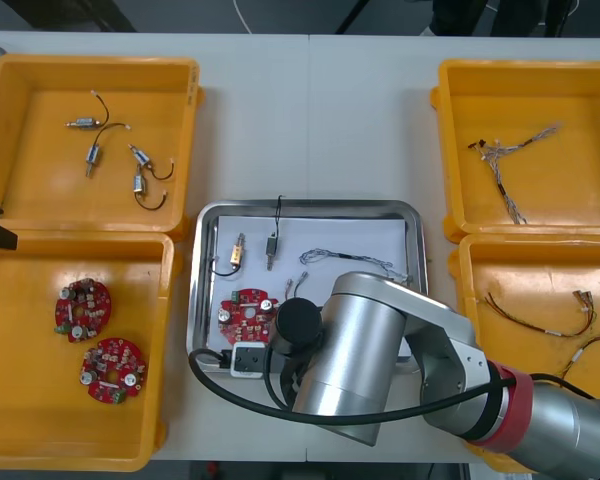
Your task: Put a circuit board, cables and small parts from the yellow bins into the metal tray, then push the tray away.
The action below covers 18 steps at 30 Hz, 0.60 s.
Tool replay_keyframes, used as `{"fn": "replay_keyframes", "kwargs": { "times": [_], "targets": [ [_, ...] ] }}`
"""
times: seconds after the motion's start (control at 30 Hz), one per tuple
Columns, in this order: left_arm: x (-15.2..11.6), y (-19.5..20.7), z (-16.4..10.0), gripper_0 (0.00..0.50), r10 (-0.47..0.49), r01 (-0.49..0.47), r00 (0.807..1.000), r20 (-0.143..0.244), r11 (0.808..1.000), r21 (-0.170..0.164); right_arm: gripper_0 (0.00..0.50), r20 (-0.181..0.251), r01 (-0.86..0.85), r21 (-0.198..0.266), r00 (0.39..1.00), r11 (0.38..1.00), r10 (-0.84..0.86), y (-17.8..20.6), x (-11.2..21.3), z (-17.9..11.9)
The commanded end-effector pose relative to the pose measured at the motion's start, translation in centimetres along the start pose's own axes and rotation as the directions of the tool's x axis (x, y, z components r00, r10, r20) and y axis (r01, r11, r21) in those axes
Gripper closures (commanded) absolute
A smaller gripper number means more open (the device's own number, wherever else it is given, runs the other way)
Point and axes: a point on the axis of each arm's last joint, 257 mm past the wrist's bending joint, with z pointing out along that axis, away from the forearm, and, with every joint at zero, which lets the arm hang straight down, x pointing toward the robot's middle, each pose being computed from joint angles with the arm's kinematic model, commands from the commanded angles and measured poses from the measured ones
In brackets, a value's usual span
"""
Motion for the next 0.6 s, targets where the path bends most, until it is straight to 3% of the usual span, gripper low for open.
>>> {"fn": "replay_keyframes", "kwargs": {
  "times": [0.03,0.6],
  "targets": [
    [0.57,0.42,0.02,0.000,0.067,-0.067,0.998,-0.005,0.998,0.006,0.000,0.012,0.047,0.012,0.999,0.999,-0.047,0.73,-0.85,0.06],
    [0.57,0.42,0.02,0.000,0.067,-0.067,0.998,-0.005,0.998,0.006,0.000,0.017,0.041,0.016,0.999,0.999,-0.041,0.27,-1.11,0.62]
  ]
}}
